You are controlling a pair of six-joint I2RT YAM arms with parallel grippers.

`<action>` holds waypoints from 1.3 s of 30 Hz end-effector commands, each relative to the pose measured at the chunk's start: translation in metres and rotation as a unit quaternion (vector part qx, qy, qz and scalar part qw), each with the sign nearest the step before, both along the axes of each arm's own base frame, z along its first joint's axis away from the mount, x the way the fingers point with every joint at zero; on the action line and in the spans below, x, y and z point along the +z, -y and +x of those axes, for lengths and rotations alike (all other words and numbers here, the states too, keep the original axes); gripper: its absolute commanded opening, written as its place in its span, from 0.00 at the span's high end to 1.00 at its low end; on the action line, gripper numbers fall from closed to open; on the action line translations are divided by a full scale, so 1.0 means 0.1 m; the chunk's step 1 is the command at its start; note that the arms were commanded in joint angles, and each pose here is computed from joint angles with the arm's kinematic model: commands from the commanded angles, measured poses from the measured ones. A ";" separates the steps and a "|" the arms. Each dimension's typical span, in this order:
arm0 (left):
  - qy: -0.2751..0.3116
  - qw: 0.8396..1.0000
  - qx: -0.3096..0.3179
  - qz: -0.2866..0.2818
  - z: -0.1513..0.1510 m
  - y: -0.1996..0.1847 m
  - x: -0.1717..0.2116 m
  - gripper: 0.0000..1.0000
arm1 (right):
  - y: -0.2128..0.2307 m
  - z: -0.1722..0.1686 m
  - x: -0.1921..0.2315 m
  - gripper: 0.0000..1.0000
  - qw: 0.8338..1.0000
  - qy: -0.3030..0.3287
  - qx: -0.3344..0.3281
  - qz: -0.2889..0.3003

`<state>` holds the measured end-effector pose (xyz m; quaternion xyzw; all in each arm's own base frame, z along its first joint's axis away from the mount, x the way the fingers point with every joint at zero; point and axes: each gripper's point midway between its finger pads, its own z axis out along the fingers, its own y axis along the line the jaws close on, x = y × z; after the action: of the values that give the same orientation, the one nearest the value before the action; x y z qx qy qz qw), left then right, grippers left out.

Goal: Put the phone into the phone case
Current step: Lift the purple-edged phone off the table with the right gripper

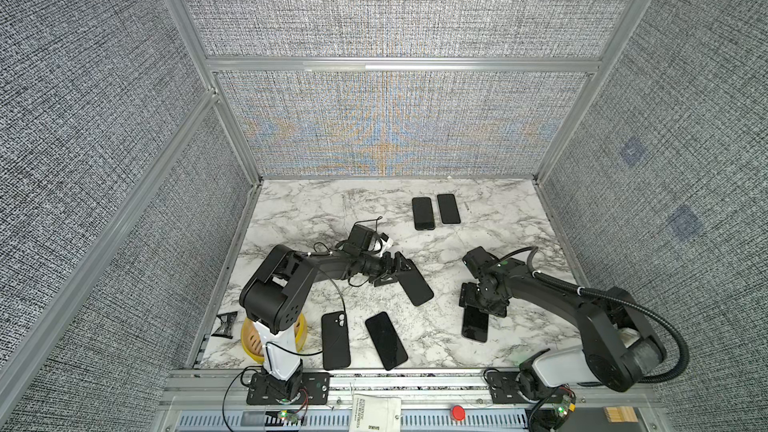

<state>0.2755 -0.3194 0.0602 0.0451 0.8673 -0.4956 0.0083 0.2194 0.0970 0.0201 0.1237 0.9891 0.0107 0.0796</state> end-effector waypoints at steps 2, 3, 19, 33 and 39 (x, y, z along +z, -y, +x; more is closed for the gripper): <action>0.009 1.000 -0.008 -0.014 0.02 0.03 0.06 0.07 | -0.02 0.20 0.14 0.16 0.998 0.060 0.015 0.003; 0.010 1.000 -0.007 -0.015 0.03 0.02 0.07 0.07 | 0.00 0.18 0.13 0.16 0.998 0.060 0.014 0.002; 0.012 1.000 0.000 -0.019 0.01 -0.07 0.08 0.07 | -0.04 -0.25 0.02 0.16 0.999 0.013 -0.007 0.039; 0.009 1.000 0.005 -0.014 -0.02 -0.10 0.04 0.07 | -0.19 -0.35 -0.17 0.16 0.998 -0.030 0.043 -0.019; 0.009 1.000 0.006 -0.013 -0.01 -0.10 0.04 0.07 | -0.31 -0.34 -0.23 0.19 0.998 -0.035 0.051 -0.006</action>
<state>0.2712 -0.3085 0.0602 0.0395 0.8641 -0.5016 0.0109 0.1954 0.1228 0.0071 0.0716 0.9949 -0.0065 0.0711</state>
